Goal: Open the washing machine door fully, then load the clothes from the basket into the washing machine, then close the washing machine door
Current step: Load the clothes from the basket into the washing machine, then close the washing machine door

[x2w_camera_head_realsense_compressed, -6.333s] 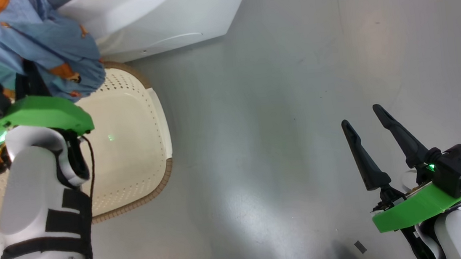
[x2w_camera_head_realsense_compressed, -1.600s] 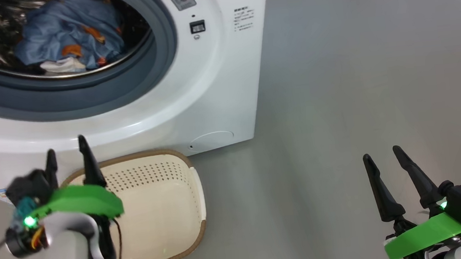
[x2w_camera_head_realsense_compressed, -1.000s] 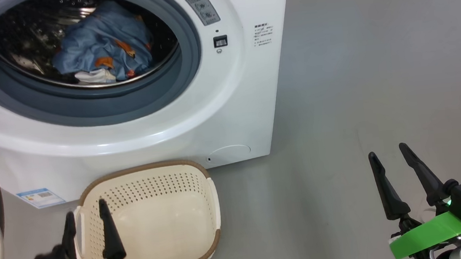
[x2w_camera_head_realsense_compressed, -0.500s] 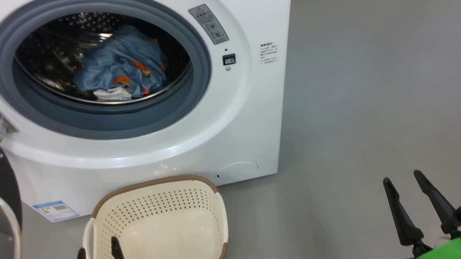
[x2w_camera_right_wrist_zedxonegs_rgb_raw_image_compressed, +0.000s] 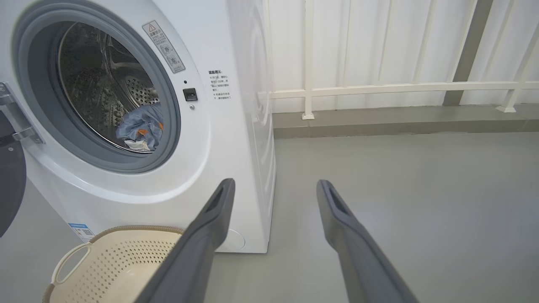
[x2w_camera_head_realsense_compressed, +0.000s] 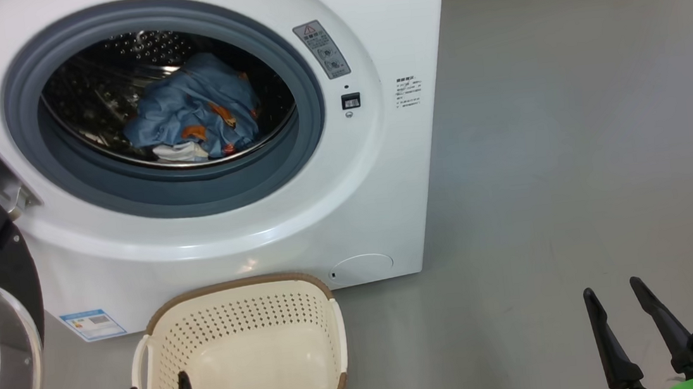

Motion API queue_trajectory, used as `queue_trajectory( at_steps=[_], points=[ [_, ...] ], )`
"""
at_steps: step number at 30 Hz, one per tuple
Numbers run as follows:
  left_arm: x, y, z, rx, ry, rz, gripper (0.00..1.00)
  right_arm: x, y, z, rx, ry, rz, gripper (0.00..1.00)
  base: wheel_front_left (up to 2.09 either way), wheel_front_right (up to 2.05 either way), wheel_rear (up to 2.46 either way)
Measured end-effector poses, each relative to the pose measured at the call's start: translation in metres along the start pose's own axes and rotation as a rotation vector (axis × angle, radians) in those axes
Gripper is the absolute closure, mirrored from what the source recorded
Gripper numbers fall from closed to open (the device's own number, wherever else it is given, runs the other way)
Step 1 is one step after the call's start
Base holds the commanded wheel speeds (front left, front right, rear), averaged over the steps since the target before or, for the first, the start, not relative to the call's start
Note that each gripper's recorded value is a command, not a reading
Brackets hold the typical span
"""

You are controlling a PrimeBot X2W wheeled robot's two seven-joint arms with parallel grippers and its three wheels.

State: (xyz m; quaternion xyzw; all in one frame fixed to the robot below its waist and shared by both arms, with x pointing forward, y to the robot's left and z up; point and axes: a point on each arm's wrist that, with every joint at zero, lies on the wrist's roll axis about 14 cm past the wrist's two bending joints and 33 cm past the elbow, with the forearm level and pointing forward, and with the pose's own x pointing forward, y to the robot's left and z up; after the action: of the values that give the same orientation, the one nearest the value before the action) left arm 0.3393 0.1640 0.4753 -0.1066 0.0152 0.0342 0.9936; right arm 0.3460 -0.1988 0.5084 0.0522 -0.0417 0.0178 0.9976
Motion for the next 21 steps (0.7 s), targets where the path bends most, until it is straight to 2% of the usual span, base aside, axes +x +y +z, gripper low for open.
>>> queue_trajectory(
  at_steps=[12,21],
  points=[
    [0.0004,0.0044,-0.0043,0.008,0.014,0.022,0.0,0.0014,0.004,-0.0062,0.007,0.019,0.009,0.0,-0.1,0.1,0.0],
    [-0.0005,0.0068,-0.0034,0.009,0.012,0.034,0.0,0.0028,0.0063,-0.0064,0.008,0.018,0.017,0.0,-1.18,1.18,0.0]
  ],
)
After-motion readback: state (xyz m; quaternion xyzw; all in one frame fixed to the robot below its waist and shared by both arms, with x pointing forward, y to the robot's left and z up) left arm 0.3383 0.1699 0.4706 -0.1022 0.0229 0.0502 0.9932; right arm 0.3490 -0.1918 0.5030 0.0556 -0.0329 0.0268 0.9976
